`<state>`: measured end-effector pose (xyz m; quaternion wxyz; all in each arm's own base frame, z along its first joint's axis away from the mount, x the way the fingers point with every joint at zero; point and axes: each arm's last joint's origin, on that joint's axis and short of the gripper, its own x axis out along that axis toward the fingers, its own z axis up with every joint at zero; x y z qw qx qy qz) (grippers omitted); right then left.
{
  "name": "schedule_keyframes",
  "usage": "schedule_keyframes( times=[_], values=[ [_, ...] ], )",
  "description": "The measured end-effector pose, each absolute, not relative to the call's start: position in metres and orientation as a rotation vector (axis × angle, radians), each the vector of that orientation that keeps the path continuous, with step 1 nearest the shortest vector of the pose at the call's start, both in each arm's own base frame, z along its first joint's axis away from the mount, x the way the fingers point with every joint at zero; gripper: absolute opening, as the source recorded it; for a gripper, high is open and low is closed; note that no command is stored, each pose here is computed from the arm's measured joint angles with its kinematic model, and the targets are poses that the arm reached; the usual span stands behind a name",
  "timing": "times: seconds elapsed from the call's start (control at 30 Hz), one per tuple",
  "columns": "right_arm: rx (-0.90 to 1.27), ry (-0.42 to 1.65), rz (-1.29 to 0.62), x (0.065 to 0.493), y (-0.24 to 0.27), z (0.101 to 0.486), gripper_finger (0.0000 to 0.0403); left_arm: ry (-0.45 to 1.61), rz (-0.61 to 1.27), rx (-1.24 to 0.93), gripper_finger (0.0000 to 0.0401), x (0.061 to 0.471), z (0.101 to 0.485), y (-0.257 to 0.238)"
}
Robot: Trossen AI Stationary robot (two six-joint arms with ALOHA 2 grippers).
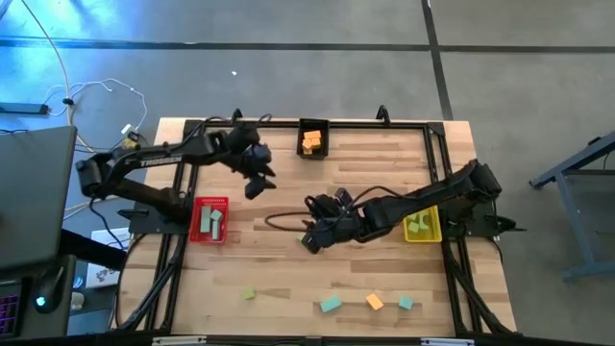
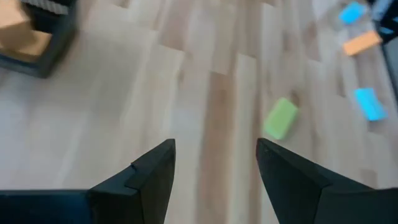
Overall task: Sort & place blocks by color
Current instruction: Put the green block into the yellow bin
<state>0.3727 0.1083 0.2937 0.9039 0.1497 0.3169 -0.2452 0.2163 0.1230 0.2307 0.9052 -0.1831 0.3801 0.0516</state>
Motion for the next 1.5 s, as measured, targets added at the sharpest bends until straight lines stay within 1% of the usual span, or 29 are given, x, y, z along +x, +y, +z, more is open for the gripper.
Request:
schedule_keyframes(
  times=[0.17, 0.4, 0.63, 1.03, 1.33, 1.5],
  values=[
    [0.267, 0.628, -0.528, 0.373, 0.12, 0.289, 0.0212, 0.772, 0.071, -0.369, 0.0209, 0.211, 0.232, 0.093],
    [0.223, 0.682, -0.529, 0.386, 0.127, 0.261, 0.0212, 0.747, 0.123, -0.306, 0.0209, 0.204, 0.239, 0.061],
    [0.193, 0.743, -0.518, 0.394, 0.131, 0.237, 0.0212, 0.719, 0.103, -0.272, 0.0209, 0.201, 0.246, 0.042],
    [0.162, 0.906, -0.421, 0.406, 0.132, 0.198, 0.0212, 0.683, 0.188, -0.188, 0.0209, 0.205, 0.249, 0.033],
    [0.237, 0.977, -0.46, 0.418, 0.114, 0.172, 0.0212, 0.676, 0.186, -0.183, 0.0209, 0.206, 0.249, 0.033],
    [0.269, 1.009, -0.444, 0.422, 0.108, 0.163, 0.0212, 0.676, 0.186, -0.183, 0.0209, 0.206, 0.249, 0.033]
  ],
)
